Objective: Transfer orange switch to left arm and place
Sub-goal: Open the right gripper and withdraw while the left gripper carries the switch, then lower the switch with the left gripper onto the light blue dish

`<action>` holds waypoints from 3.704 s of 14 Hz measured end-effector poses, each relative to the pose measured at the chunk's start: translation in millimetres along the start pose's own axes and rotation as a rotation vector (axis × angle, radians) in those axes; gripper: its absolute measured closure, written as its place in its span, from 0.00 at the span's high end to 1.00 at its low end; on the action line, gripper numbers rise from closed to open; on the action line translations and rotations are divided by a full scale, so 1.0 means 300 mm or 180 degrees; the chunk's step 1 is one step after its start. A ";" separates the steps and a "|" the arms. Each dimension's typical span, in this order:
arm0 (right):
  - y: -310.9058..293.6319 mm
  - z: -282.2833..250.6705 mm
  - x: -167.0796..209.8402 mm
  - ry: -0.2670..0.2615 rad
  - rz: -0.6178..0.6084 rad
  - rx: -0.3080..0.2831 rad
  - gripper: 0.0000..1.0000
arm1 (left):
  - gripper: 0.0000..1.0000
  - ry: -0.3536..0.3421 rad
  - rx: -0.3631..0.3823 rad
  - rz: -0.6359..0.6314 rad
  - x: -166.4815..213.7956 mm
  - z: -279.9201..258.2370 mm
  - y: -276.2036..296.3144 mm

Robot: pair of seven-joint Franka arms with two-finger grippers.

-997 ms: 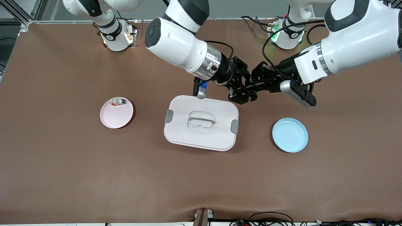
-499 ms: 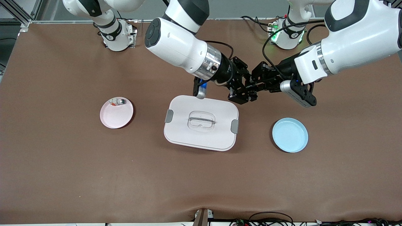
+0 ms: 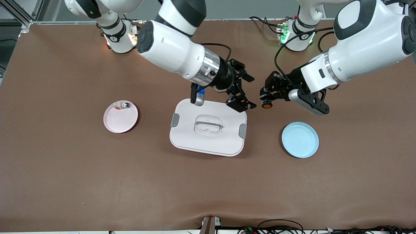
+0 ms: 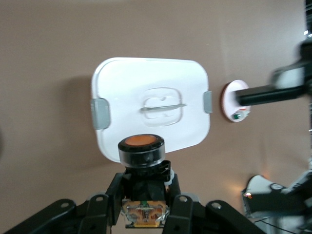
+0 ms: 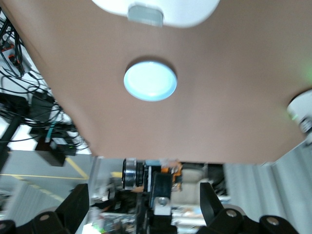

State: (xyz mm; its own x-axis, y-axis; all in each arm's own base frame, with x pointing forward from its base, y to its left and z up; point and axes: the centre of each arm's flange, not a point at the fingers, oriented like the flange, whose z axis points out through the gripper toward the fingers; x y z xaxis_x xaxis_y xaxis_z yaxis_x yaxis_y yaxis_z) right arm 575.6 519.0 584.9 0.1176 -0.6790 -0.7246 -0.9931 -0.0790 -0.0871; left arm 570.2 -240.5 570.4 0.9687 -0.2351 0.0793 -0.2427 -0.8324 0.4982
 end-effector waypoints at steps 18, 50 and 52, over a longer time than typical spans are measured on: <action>-0.035 -0.912 0.812 0.0820 -0.3982 -0.2917 1.00 | 0.41 -0.0963 0.1229 0.2062 -0.066 0.148 -0.511; -0.022 -1.215 0.965 0.1241 -0.3956 -0.2629 1.00 | 0.41 -0.1097 0.1256 0.4913 -0.231 0.563 -0.948; 0.003 -1.210 0.960 0.1349 -0.4060 -0.2547 1.00 | 0.41 -0.1090 0.1276 0.5062 -0.232 0.569 -0.992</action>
State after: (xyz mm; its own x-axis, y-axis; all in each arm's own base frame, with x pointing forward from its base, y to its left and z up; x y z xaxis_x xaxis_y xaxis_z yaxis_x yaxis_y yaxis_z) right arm 607.9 58.4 624.3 0.9781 -0.0012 -0.2083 -0.0008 -1.0000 0.0016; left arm 566.4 -62.3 269.3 -0.2792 -0.9590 0.0481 -0.9538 0.2713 -0.1288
